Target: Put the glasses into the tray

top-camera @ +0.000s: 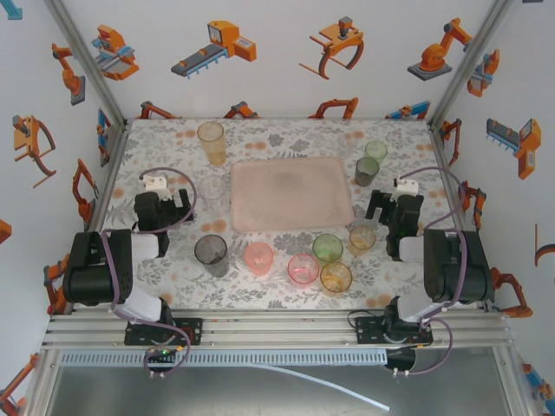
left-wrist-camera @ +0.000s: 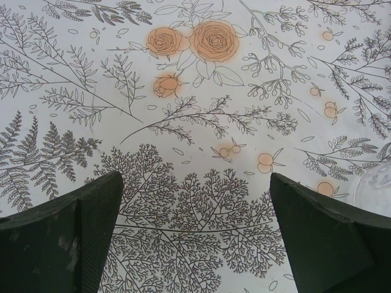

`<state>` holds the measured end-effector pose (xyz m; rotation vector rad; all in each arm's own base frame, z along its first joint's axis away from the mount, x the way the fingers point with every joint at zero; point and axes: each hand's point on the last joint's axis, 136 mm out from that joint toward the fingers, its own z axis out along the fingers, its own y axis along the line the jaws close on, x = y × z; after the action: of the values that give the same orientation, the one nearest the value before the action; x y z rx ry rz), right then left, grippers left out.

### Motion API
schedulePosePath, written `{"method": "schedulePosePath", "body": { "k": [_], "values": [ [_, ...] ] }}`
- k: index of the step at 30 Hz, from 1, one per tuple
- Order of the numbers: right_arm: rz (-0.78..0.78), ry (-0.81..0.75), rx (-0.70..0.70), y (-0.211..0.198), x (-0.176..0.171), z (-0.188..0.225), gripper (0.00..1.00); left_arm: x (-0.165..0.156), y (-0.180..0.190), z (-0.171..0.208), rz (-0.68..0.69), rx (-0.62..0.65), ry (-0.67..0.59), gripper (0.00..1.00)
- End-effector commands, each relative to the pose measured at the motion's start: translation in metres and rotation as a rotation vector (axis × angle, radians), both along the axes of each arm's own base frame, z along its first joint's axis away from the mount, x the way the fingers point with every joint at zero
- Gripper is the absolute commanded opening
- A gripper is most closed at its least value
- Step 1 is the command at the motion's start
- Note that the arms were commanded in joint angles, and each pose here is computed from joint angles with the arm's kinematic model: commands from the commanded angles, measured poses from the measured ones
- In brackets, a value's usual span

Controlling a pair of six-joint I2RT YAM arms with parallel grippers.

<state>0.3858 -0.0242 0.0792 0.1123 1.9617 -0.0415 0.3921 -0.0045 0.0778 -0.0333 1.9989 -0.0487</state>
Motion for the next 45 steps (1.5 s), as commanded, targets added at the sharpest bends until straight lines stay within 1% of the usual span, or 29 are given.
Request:
{"method": "schedulePosePath", "body": {
  "k": [1, 25, 26, 28, 35, 39, 43, 45],
  "values": [
    [0.010, -0.030, -0.012, 0.001, 0.009, 0.010, 0.99, 0.007, 0.002, 0.011, 0.003, 0.013, -0.040, 0.97],
    [-0.006, -0.024, -0.014, -0.002, 0.009, 0.009, 0.99, 0.006, 0.002, 0.011, 0.004, 0.013, -0.041, 0.97],
    [-0.025, -0.029, -0.018, -0.005, 0.008, 0.011, 0.99, 0.006, 0.002, 0.011, 0.004, 0.012, -0.043, 0.97],
    [-0.111, -0.045, -0.011, -0.018, 0.004, 0.021, 1.00, 0.008, 0.002, 0.015, 0.007, 0.013, -0.030, 0.97],
    [-0.186, -0.030, -0.021, -0.030, -0.002, 0.040, 0.99, 0.015, 0.006, 0.023, 0.026, 0.022, 0.067, 0.97],
    [-0.235, -0.026, -0.019, -0.037, -0.006, 0.052, 0.99, 0.012, 0.007, 0.027, 0.032, 0.032, 0.093, 0.97],
    [-0.331, -0.008, 0.015, -0.049, -0.016, 0.073, 0.99, 0.011, 0.009, 0.036, 0.041, 0.037, 0.133, 0.97],
    [-0.345, -0.009, 0.025, -0.050, -0.019, 0.085, 0.99, 0.012, 0.010, 0.043, 0.044, 0.033, 0.160, 0.97]
  ]
}}
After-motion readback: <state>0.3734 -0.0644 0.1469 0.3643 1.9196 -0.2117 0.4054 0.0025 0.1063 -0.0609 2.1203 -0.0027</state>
